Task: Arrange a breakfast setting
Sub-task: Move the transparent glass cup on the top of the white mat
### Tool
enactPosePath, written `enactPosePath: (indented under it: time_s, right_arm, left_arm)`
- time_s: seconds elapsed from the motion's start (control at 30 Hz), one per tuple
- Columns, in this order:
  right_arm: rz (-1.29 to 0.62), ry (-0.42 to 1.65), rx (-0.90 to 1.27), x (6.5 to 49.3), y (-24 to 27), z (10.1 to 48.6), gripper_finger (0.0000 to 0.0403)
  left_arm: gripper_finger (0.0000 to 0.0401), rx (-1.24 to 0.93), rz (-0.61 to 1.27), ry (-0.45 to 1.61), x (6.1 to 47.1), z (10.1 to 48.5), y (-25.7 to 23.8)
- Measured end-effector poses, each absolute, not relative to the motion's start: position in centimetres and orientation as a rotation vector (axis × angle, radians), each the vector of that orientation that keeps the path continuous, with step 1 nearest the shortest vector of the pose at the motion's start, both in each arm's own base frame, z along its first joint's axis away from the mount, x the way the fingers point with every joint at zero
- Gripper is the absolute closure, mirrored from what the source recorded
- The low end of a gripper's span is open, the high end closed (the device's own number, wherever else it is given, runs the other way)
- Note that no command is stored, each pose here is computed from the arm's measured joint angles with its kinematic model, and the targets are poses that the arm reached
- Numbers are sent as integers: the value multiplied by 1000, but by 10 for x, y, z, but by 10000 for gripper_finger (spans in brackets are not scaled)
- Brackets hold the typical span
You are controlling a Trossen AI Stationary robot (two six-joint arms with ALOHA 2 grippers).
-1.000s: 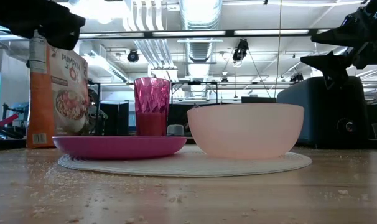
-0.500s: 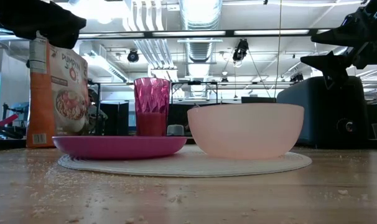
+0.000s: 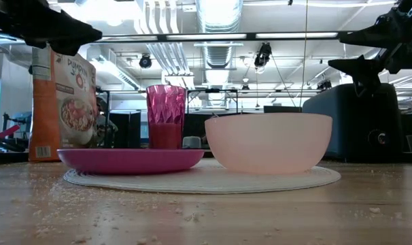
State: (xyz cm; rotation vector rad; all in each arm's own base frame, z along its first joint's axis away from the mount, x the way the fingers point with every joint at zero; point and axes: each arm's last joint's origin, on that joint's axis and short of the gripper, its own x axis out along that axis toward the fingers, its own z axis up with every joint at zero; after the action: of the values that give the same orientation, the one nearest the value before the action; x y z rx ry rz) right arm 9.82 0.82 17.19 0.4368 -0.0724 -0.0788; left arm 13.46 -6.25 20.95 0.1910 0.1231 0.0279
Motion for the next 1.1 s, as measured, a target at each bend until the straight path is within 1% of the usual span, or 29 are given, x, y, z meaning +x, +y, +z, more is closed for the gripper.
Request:
enactPosePath:
  time_s: [0.17, 0.4, 0.5, 0.57, 0.67, 0.73, 0.9, 1.0, 1.1]
  right_arm:
    - [-73, -96, 487, 98, 8, 174, 170]
    - [-44, -309, 538, 94, 7, 194, 170]
    - [-30, -321, 577, 94, 7, 195, 170]
    - [-67, -330, 597, 94, 6, 195, 170]
    - [-212, -370, 672, 93, 1, 194, 170]
    - [-244, -389, 718, 93, 0, 194, 170]
    - [-326, -427, 698, 91, -2, 196, 170]
    - [-341, -435, 706, 91, -2, 197, 170]
    - [-295, -456, 733, 89, -2, 208, 170]
  left_arm:
    - [280, 186, 81, 125, 136, 210, -59]
    - [280, 143, 135, 128, 138, 209, -53]
    - [280, 141, 147, 129, 139, 209, -51]
    - [280, 142, 151, 132, 139, 209, -51]
    - [280, 140, 155, 134, 140, 209, -50]
    - [280, 140, 158, 135, 140, 209, -50]
    - [280, 141, 161, 140, 140, 208, -49]
    - [280, 143, 165, 144, 140, 208, -49]
    - [280, 146, 166, 150, 140, 207, -49]
